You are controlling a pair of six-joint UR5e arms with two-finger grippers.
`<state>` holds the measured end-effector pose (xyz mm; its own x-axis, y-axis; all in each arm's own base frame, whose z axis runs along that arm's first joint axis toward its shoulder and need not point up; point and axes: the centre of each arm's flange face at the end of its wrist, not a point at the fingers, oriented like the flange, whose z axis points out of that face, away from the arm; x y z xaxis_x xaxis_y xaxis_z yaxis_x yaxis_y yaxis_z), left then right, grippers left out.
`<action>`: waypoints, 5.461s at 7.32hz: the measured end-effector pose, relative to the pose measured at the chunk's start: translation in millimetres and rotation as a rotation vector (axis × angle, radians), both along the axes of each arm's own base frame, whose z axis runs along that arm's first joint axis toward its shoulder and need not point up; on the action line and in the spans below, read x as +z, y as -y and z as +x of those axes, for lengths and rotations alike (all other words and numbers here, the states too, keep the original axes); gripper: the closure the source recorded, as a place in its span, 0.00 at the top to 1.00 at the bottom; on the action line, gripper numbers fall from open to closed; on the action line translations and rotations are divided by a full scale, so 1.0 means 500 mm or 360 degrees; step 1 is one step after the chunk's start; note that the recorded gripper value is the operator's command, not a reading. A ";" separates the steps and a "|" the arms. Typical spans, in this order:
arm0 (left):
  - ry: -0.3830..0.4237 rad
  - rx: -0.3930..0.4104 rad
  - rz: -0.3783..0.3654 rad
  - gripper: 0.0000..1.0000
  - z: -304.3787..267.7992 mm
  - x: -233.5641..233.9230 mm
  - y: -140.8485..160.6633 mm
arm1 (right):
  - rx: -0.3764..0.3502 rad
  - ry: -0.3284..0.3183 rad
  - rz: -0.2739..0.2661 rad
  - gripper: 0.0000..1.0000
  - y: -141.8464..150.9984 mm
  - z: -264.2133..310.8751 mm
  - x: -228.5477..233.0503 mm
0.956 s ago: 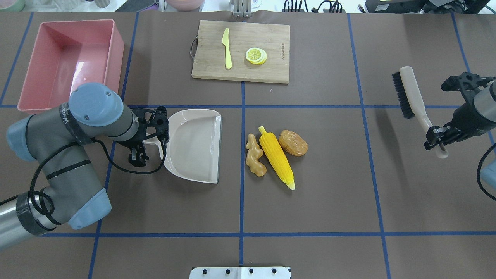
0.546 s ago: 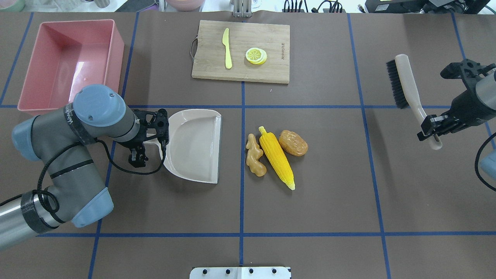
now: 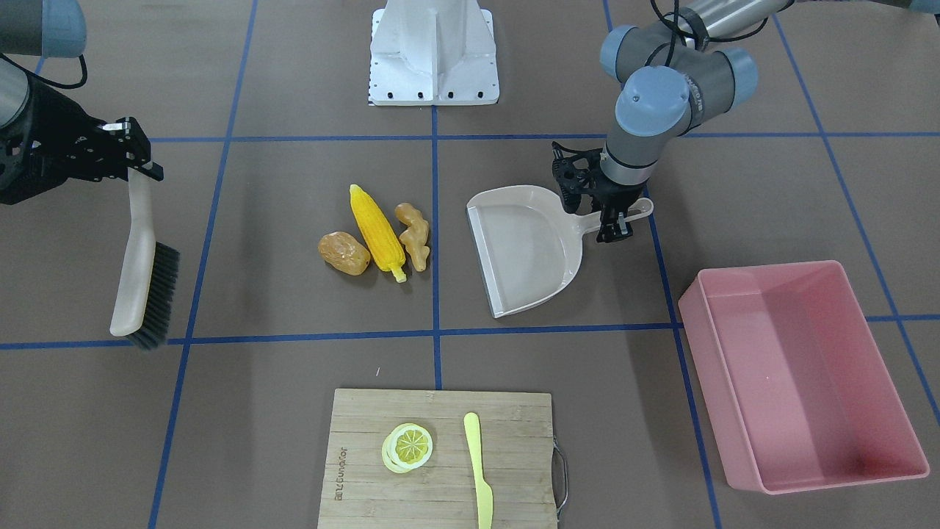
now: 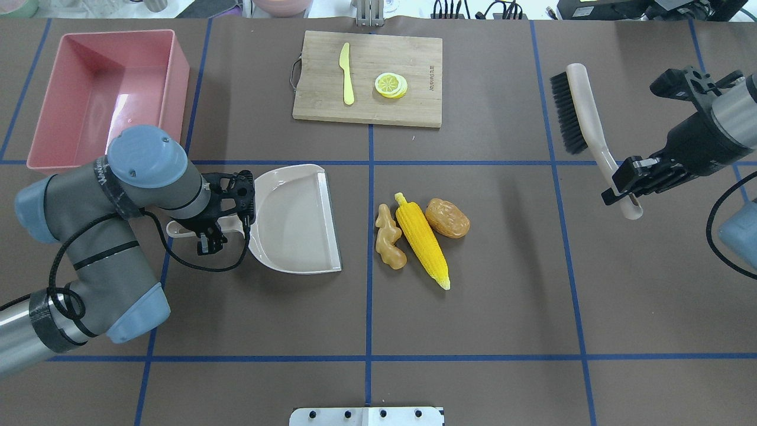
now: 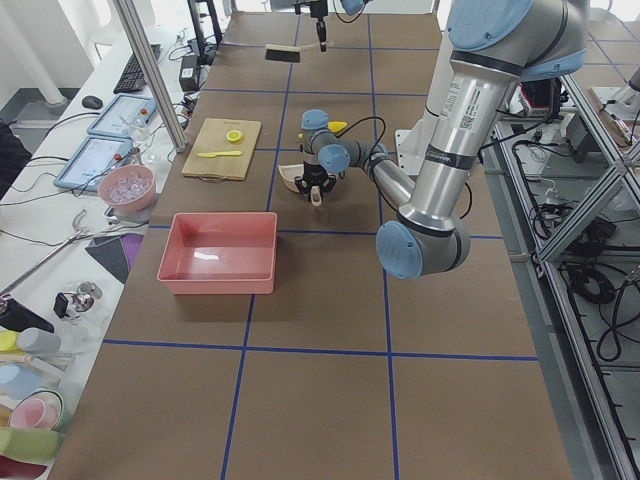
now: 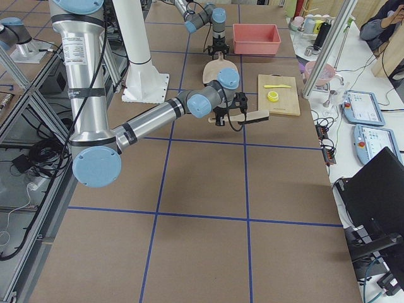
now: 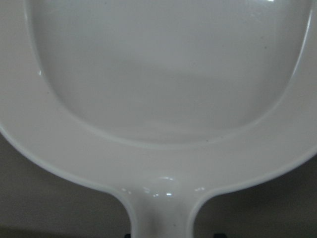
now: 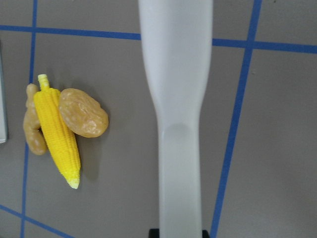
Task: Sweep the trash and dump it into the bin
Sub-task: 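Slide dustpan beside food with left gripper while right gripper carries brush over, then sweep the corn and ginger into the dustpan with the brush in the right gripper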
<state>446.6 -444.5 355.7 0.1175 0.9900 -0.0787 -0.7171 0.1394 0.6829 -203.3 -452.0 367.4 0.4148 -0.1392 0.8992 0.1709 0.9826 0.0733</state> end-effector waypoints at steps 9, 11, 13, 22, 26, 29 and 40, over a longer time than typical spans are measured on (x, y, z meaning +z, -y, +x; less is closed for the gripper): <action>0.0014 -0.0025 -0.0046 0.00 0.022 -0.120 0.064 | -0.0074 0.0320 -0.0097 0.00 -0.117 -0.030 0.169; 0.0036 0.0021 -0.0058 0.00 0.060 -0.109 0.043 | -0.0101 0.0378 -0.0178 0.00 -0.119 -0.113 0.121; 0.0037 0.0067 -0.0056 0.00 0.098 -0.112 0.023 | -0.0114 0.0402 -0.0229 0.00 -0.154 -0.223 0.068; 0.0081 0.0016 0.0024 0.00 0.088 -0.135 0.012 | -0.0109 0.0482 -0.0310 0.00 -0.282 -0.384 0.111; 0.0113 0.0023 0.0006 0.00 0.094 -0.127 0.010 | -0.0090 0.0492 -0.0328 0.00 -0.317 -0.430 0.094; 0.0122 0.0027 0.0000 0.00 0.099 -0.124 0.010 | -0.0065 0.0536 -0.0358 0.00 -0.339 -0.479 0.050; 0.0140 0.0032 -0.0013 0.00 0.106 -0.110 0.011 | -0.0007 0.0504 -0.0397 0.00 -0.359 -0.715 -0.255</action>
